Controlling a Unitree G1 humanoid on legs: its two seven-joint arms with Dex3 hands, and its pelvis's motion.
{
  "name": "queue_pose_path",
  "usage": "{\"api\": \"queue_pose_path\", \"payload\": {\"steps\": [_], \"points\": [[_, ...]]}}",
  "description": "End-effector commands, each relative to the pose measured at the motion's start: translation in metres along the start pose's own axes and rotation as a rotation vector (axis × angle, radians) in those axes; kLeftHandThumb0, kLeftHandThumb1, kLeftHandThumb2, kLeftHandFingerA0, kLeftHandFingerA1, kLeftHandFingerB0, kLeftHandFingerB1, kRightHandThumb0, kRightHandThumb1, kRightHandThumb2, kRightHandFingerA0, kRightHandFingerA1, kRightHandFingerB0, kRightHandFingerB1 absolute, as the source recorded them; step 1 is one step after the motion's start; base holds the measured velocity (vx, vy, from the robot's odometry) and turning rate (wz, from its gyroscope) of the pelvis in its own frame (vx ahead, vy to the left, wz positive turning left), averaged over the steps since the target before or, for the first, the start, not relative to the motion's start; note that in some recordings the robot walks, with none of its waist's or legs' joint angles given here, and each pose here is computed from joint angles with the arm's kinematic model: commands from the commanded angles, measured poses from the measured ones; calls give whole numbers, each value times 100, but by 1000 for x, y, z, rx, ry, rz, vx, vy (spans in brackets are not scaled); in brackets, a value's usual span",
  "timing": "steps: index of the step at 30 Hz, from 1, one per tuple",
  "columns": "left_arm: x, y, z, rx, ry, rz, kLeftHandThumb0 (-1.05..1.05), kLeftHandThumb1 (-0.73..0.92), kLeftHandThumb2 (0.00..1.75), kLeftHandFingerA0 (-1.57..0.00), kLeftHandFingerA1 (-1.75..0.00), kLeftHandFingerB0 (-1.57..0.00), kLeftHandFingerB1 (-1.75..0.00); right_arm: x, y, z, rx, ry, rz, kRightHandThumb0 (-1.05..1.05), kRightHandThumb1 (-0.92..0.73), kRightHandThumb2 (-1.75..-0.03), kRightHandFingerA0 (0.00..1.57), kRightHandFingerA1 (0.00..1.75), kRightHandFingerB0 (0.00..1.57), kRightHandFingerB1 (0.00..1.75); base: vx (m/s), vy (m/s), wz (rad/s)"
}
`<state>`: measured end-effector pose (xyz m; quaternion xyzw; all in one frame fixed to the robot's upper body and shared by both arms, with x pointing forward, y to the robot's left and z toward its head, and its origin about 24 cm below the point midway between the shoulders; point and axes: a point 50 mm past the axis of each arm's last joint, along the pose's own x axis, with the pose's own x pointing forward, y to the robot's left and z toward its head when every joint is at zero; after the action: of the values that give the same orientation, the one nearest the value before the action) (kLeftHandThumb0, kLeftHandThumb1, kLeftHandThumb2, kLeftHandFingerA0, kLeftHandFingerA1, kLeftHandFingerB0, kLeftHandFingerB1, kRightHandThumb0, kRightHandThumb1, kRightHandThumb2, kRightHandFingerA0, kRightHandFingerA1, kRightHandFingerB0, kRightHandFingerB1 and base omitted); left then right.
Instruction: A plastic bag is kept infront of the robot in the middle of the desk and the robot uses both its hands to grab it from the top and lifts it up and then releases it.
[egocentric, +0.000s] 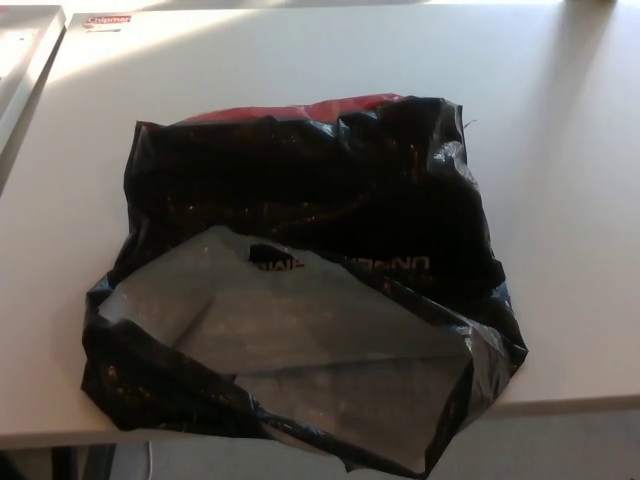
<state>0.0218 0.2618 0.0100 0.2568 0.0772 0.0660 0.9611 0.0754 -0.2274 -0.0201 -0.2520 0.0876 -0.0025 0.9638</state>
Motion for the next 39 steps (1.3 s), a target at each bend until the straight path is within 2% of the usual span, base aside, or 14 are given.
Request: {"api": "queue_pose_path", "payload": {"steps": [1,2,4,15,16,19,22,24,27,28,31,32,33,39], "points": [[5,22,43,173,-438,199,-23,46,53,-16,-31,0,-18,-12,-11,38,-241,-344,-122,-52,-29,-65,7,26,0,0,0,0,0],[9,24,45,187,-461,211,-22,39,66,-9,-40,-1,-15,-9,-14,40,-265,-362,-126,-49,-35,-51,3,32,0,0,0,0,0],[14,26,48,198,-492,227,-21,39,66,-9,-40,-1,-15,-6,-17,43,-301,-383,-129,-48,-27,-63,7,36,0,0,0,0,0],[62,41,65,333,-562,332,-20,41,52,-18,-32,0,-18,28,-28,62,-454,-507,-212,-53,-37,-52,26,36,0,0,0,0,0],[71,42,64,334,-559,332,-22,26,64,-8,-44,0,-17,32,-29,64,-463,-522,-222,-54,-38,-53,26,37,0,0,0,0,0],[85,42,64,328,-534,327,-23,34,64,-4,-29,0,-10,40,-32,69,-471,-547,-231,-58,-40,-72,6,31,0,0,0,0,0],[103,37,64,310,-488,313,-21,24,64,0,-22,0,-21,52,-34,73,-526,-558,-252,-56,-40,-55,1,38,0,0,0,0,0],[111,36,64,293,-492,302,-20,24,63,0,-21,0,-22,58,-34,74,-529,-569,-265,-61,-34,-68,7,45,0,0,0,0,0],[118,35,60,288,-464,264,-24,24,63,0,-17,0,-19,66,-34,72,-559,-568,-253,-59,-40,-54,17,50,0,0,0,0,0],[121,35,58,281,-455,251,-27,25,62,0,-14,0,-17,70,-34,72,-566,-576,-252,-62,-35,-70,18,57,0,0,0,0,0],[132,35,50,240,-389,202,-32,35,66,0,-17,0,-14,83,-34,71,-576,-557,-209,-56,-39,-53,16,46,0,0,0,0,0],[133,35,48,231,-366,193,-36,27,66,0,-15,0,-18,85,-34,70,-577,-556,-203,-57,-31,-65,12,49,0,0,0,0,0],[136,35,46,219,-328,179,-41,29,64,-2,-9,0,-10,91,-34,68,-576,-553,-192,-56,-39,-52,24,52,0,0,0,0,0],[143,35,36,142,-246,156,-46,30,62,0,-5,0,0,115,-30,58,-600,-524,-174,-57,-32,-66,11,50,0,0,0,0,0]]}}
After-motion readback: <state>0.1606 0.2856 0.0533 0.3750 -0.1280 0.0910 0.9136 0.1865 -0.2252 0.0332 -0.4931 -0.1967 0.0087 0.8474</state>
